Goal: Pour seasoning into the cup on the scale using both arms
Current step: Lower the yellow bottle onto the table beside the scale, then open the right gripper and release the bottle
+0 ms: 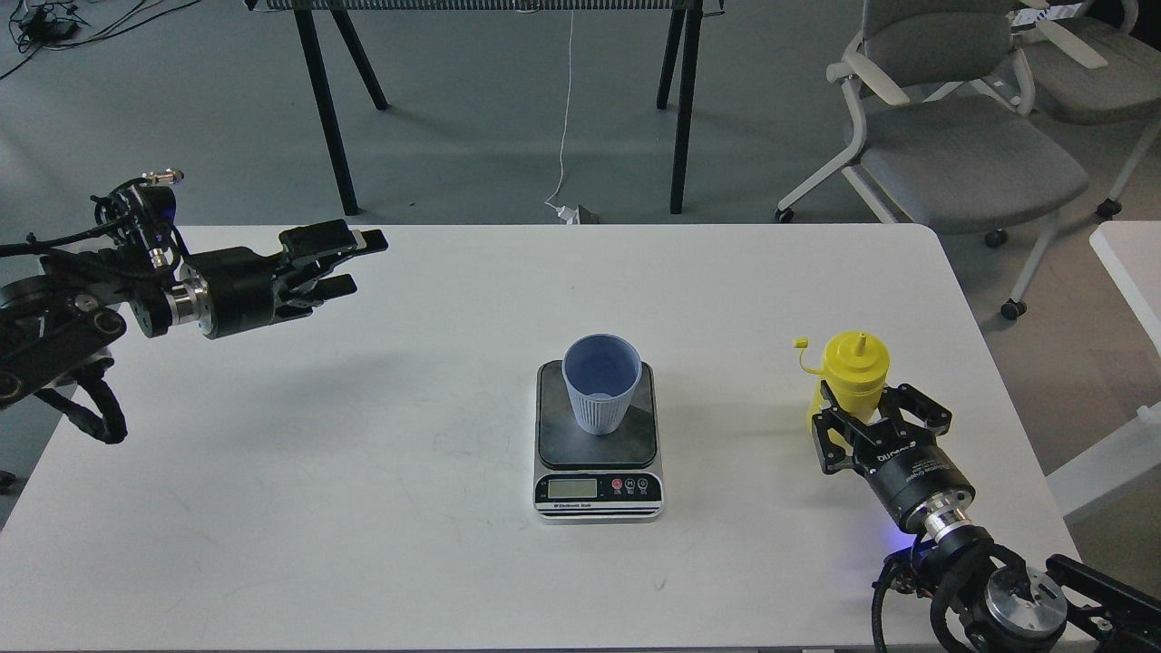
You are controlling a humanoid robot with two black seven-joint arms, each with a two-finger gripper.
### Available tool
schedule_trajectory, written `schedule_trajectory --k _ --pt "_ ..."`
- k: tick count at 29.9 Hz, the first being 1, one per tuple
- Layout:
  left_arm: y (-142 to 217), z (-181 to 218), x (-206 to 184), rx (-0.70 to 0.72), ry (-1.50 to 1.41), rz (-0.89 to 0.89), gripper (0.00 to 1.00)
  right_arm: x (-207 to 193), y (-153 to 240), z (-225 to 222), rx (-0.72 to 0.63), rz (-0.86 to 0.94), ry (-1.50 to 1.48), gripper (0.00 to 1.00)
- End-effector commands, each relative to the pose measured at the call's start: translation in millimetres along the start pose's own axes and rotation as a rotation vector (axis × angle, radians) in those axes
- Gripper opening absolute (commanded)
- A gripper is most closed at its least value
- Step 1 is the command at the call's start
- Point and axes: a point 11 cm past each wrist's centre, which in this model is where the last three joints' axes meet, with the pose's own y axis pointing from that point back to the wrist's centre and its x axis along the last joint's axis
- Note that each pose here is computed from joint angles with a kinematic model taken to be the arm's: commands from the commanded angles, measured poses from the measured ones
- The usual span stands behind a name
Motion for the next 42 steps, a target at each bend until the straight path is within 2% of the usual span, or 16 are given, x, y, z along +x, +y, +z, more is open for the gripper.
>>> schedule_trajectory --k 1,4,10,17,32,42 --pt "0 0 -1 0.001 0.0 -0.001 0.99 2 1 -2 0.005 0.006 0.004 0.31" --pt "0 -1 0 0.002 0.0 0.0 0.99 3 1 -2 0.009 0.008 0.004 0.39" --pt "0 -1 -1 0.003 0.001 -0.001 0.99 3 1 -3 0.014 0.009 0.005 0.69" --pt "1 -2 -2 0.004 0.003 -0.002 0.99 2 1 -3 0.01 0.006 0.007 0.94" --pt "0 -2 -2 0.003 0.004 -0.003 0.99 20 28 7 -0.012 0.058 -0.021 0.97" --pt "0 -6 -5 0.007 0.012 -0.007 0.99 25 58 -15 -0.007 0.103 0.018 0.97"
